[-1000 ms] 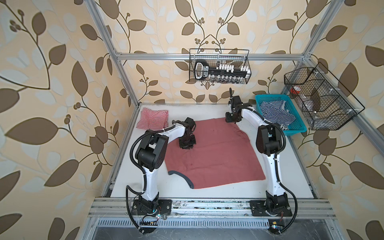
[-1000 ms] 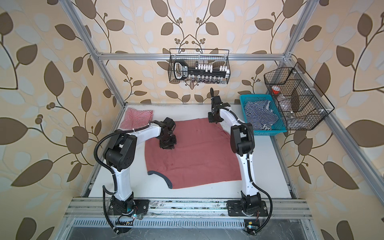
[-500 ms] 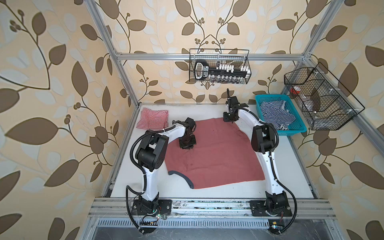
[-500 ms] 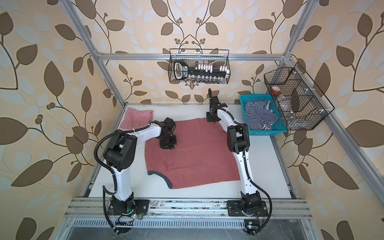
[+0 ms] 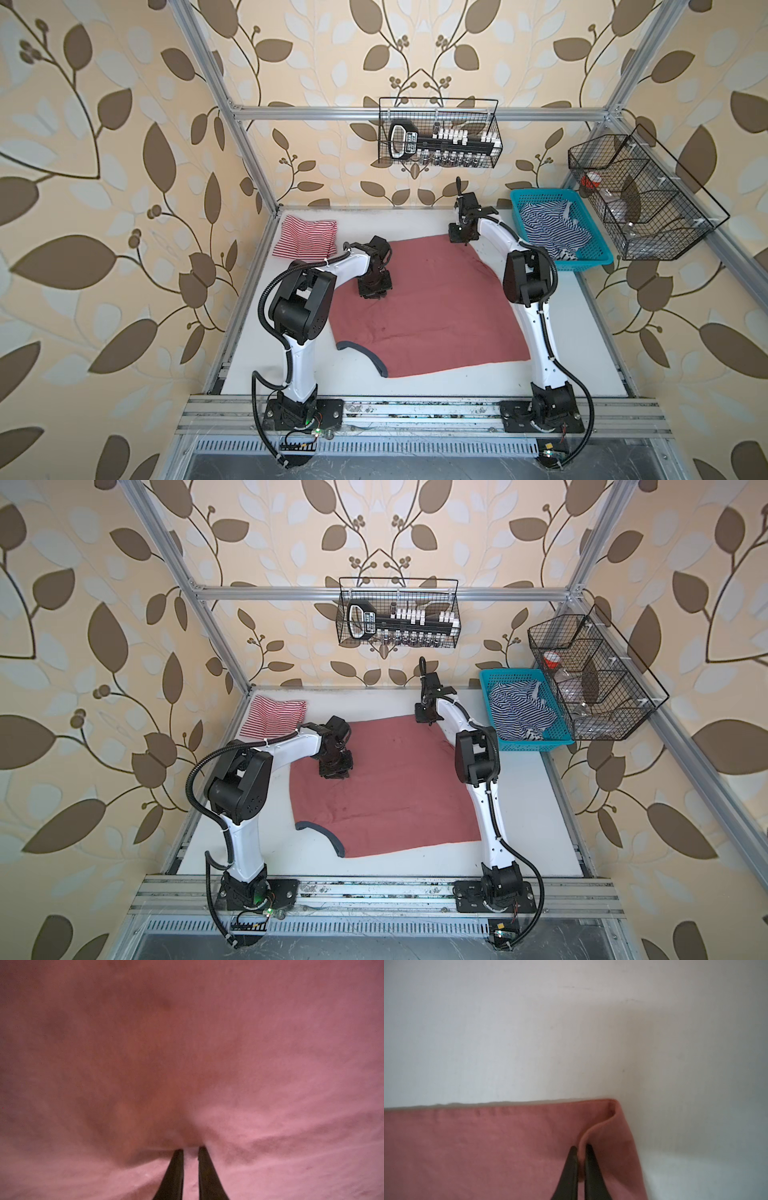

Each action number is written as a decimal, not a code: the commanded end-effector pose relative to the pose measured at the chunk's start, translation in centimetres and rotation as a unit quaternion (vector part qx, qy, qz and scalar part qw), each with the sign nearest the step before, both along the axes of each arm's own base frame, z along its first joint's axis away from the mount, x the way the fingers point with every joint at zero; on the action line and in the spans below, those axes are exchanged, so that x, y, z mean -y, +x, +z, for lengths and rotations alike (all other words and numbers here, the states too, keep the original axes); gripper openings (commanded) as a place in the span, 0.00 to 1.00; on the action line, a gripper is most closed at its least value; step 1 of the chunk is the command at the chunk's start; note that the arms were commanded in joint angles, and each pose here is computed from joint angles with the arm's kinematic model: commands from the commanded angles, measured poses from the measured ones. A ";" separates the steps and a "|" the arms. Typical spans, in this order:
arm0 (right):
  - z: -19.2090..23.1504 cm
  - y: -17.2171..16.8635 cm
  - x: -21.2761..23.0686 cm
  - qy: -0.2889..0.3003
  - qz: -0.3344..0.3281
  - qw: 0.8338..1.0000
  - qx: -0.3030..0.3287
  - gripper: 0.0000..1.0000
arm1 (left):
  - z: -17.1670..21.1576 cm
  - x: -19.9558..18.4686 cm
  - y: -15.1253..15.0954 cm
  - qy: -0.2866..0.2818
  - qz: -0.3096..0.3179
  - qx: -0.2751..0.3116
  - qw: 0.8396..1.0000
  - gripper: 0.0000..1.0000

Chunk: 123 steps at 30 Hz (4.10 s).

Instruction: Fold and stack the tank tops

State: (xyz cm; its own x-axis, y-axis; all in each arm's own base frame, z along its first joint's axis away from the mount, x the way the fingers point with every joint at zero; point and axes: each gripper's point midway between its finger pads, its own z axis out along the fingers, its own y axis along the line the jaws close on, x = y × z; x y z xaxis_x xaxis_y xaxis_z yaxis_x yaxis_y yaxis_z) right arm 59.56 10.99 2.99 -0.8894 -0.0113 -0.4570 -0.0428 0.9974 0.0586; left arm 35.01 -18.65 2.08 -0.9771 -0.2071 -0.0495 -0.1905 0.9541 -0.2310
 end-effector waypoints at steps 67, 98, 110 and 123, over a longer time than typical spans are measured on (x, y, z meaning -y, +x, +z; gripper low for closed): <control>0.9 -24.2 -10.2 0.099 0.116 0.984 -0.093 0.46 | 3.4 -12.4 -11.2 0.043 0.161 0.017 0.986 0.53; -3.8 -26.2 -6.3 0.106 0.072 0.980 -0.150 0.46 | 4.9 -7.5 -5.8 0.098 0.035 -0.014 0.994 0.00; -6.0 -27.0 -5.7 0.114 0.062 0.974 -0.185 0.43 | 5.2 -0.3 -0.9 0.114 -0.064 -0.023 0.991 0.11; -6.5 -29.6 -2.8 0.117 0.029 0.970 -0.214 0.42 | 0.9 6.2 -0.1 0.077 -0.129 -0.068 0.986 0.45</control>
